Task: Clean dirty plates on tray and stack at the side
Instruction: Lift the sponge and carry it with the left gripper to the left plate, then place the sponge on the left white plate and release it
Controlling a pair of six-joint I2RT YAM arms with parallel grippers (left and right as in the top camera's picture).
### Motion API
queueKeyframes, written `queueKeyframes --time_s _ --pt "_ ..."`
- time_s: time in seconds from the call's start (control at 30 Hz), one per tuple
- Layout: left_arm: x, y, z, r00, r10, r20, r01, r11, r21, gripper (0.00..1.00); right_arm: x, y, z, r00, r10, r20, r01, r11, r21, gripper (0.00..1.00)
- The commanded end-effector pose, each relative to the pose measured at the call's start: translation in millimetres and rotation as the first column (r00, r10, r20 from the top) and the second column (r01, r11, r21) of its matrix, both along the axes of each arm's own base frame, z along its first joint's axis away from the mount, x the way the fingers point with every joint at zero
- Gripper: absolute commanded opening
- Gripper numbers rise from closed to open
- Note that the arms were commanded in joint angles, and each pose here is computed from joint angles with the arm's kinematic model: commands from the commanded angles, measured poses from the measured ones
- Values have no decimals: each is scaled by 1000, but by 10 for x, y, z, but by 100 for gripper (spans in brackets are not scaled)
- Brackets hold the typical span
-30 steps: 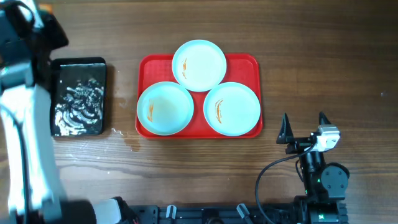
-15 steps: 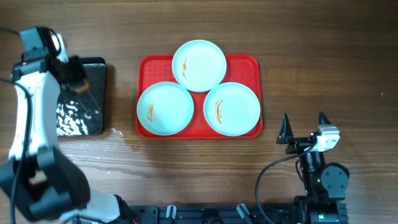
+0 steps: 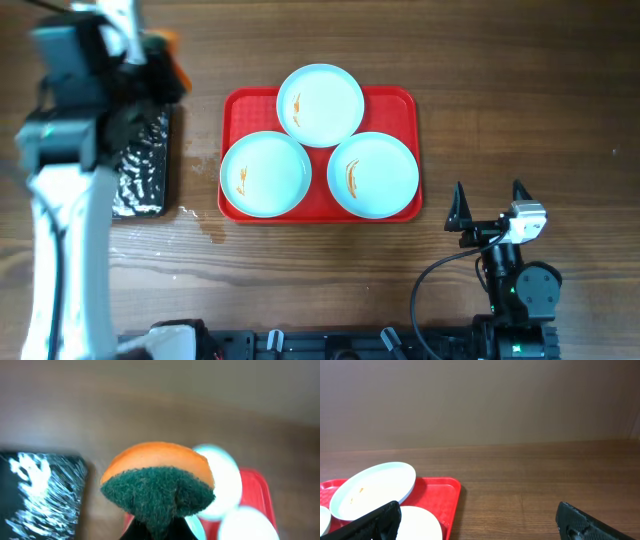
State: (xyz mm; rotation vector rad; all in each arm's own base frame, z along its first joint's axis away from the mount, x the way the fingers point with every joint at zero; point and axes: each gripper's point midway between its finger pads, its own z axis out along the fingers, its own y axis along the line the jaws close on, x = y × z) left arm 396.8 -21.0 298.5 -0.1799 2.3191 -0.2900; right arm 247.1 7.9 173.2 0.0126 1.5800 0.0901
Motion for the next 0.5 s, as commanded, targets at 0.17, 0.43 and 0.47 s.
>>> queueKeyframes --time_s 0.17,0.43,0.47 --pt "-167 -1165 -1273 868 -185 -460 84 969 -231 4 -3 -39 21 1000 -20 11 20 1000 -13 100" --pt "-342 -1469 -2184 721 -121 -682 53 991 -119 4 -3 -40 22 1000 -20 11 21 1000 -13 100" --pt "-380 -1435 -2299 697 -87 -712 36 996 -86 4 -3 -39 22 1000 -20 11 20 1000 -13 99"
